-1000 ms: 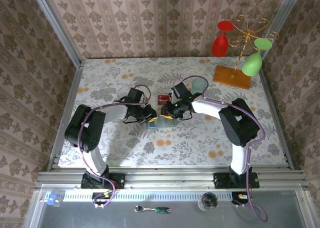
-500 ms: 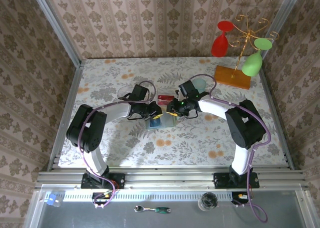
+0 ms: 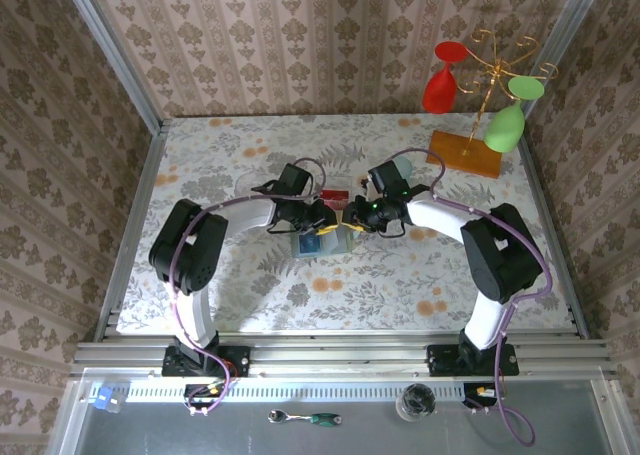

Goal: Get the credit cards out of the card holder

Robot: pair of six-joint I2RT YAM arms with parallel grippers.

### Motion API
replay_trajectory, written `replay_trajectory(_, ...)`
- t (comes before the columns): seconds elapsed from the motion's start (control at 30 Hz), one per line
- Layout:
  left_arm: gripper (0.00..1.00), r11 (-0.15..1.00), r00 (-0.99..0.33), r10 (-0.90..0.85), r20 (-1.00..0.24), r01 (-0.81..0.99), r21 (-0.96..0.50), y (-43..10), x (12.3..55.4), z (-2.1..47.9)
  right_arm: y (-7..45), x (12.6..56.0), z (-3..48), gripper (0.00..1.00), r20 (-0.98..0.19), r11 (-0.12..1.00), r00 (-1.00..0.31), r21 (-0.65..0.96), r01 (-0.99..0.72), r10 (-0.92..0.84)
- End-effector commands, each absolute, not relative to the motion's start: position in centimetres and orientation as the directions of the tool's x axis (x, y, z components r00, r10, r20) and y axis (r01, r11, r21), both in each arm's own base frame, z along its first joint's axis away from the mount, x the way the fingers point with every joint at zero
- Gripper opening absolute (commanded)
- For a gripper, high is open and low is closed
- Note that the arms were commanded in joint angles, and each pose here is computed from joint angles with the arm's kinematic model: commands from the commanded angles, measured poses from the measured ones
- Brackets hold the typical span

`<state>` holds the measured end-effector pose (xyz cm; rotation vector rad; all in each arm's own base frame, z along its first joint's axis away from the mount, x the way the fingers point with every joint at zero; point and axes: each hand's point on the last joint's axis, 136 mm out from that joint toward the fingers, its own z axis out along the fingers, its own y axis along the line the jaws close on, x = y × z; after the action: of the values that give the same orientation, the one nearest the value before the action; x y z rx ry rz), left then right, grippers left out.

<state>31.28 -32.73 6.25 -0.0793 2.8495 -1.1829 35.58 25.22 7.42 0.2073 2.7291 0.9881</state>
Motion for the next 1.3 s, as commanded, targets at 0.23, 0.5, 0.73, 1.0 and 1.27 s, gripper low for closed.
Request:
replay_trajectory(0.23, 0.23, 0.692, -0.999, -0.042, -0.024, -0.012, -0.722, -34.1, 31.7, 7.2, 24.5, 35.2, 8.3, 0.28, -0.179, 0.763, -0.962, 0.645, 0.045, 0.208)
replay_trajectory(0.5, 0.22, 0.695, -0.998, -0.055, -0.031, -0.016, -0.719, -33.2, 31.7, 7.3, 25.0, 35.4, 8.3, 0.28, -0.167, 0.756, -0.964, 0.652, 0.051, 0.209)
replay_trajectory(0.73, 0.22, 0.688, -0.995, -0.092, -0.038, -0.036, -0.725, -31.1, 31.5, 7.4, 26.6, 35.3, 7.9, 0.28, -0.152, 0.763, -0.972, 0.645, 0.038, 0.178)
replay_trajectory(1.0, 0.21, 0.681, -0.989, -0.139, -0.043, -0.064, -0.730, -28.1, 31.2, 7.5, 29.8, 35.2, 7.6, 0.28, -0.148, 0.771, -0.980, 0.637, 0.006, 0.131)
replay_trajectory(1.27, 0.21, 0.677, -0.979, -0.198, -0.050, -0.100, -0.730, -24.7, 30.6, 7.3, 32.2, 34.9, 7.1, 0.28, -0.138, 0.779, -0.986, 0.627, -0.018, 0.089)
